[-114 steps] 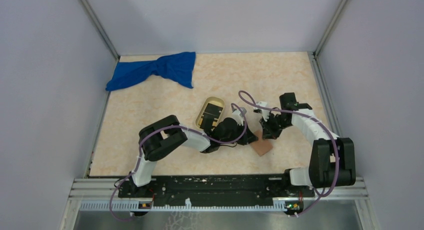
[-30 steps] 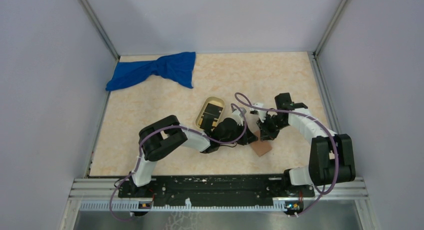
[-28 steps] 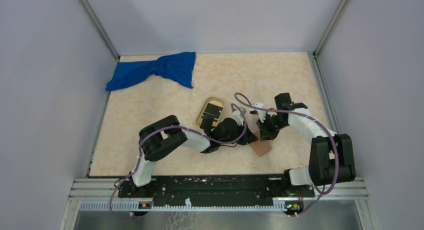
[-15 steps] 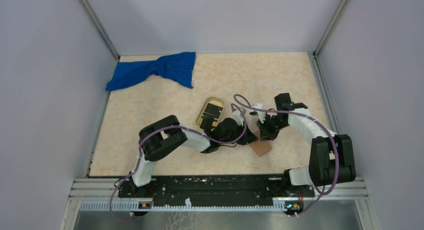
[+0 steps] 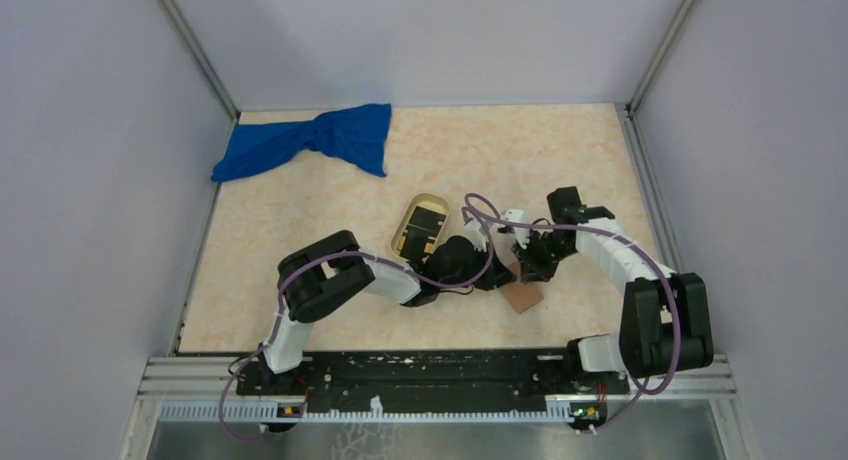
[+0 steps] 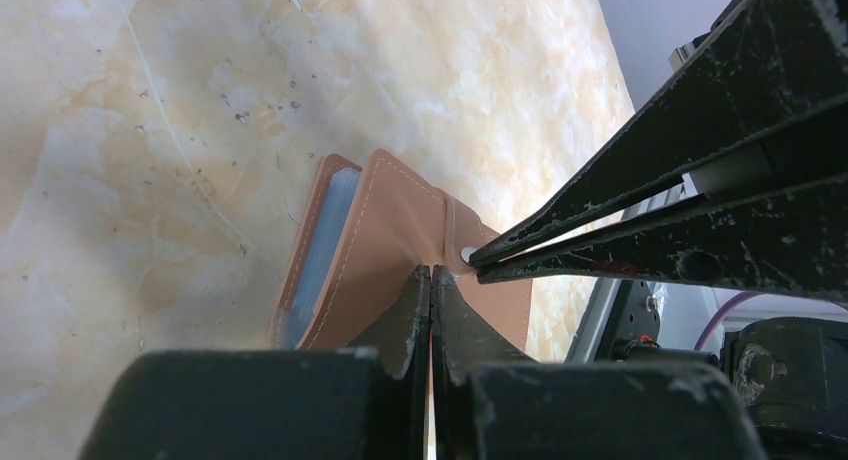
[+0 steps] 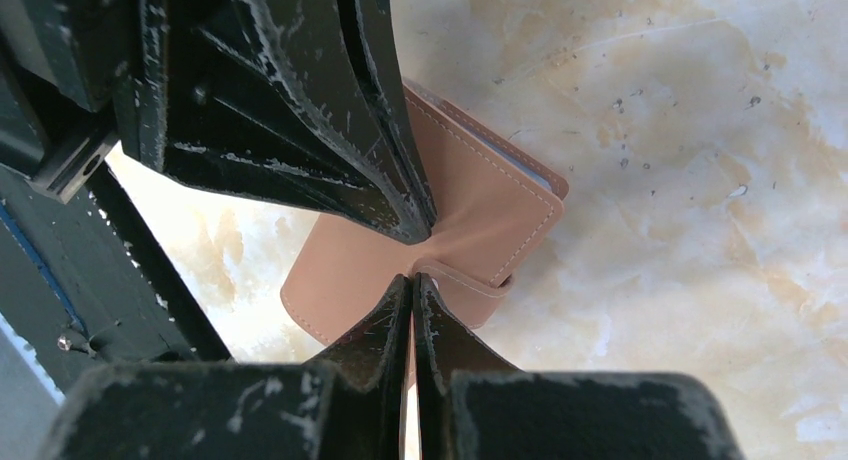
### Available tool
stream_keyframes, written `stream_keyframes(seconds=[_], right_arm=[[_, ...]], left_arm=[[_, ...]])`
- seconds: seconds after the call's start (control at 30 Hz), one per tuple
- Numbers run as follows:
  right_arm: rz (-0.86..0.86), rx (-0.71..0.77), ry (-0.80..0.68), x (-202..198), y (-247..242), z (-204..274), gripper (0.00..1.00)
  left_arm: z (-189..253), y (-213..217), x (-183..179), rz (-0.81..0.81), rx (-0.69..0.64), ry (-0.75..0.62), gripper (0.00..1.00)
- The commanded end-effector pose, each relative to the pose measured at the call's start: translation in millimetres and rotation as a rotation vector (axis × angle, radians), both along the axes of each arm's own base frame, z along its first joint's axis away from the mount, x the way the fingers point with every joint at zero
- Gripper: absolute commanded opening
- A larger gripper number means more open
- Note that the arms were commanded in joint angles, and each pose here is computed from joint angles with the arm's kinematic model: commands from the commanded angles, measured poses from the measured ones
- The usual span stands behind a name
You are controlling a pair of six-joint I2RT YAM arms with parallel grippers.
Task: Put the credit cards into the card holder
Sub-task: Close the card holder at the center of the board.
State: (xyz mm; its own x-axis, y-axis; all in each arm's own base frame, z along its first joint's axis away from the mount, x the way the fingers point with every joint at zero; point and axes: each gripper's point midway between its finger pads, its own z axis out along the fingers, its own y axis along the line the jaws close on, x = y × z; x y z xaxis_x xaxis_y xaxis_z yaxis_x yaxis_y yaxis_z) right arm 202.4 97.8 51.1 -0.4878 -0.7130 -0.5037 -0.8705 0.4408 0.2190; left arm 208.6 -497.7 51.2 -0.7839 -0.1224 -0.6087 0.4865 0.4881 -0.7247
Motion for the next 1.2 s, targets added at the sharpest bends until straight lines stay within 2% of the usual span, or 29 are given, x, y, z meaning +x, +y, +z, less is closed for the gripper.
stream_keyframes(seconds=[0.0, 0.47, 0.53, 0.77, 0.93, 1.17], right_arm=[[0.001, 0.03, -0.025, -0.9, 12.4, 7.6, 0.0], [0.048, 0.054, -0.029, -6.6, 16.6, 10.7, 0.0], [0.043, 0.063, -0.057, -3.3, 17.9, 16.6, 0.11], [0.004, 0.08, -0.222, 14.3, 18.5, 47.6, 0.38], [-0.039, 0.014, -0.258, 18.5, 6.1, 47.0, 0.43], [-0.1, -0.08, -0.242, 19.1, -13.4, 36.5, 0.44]], left_arm=[[-11.3, 0.1, -0.6, -0.001, 0.028, -0.011, 0.0], [-11.1, 0.5, -1.8, -0.003, 0.02, -0.008, 0.0], [-11.7, 1.3, -2.0, -0.002, 0.02, -0.008, 0.0], [-12.2, 5.4, -2.5, 0.004, 0.025, -0.014, 0.0], [-13.0, 6.4, -2.6, 0.006, 0.025, -0.013, 0.0], [-13.1, 7.8, -3.1, 0.006, 0.026, -0.015, 0.0]])
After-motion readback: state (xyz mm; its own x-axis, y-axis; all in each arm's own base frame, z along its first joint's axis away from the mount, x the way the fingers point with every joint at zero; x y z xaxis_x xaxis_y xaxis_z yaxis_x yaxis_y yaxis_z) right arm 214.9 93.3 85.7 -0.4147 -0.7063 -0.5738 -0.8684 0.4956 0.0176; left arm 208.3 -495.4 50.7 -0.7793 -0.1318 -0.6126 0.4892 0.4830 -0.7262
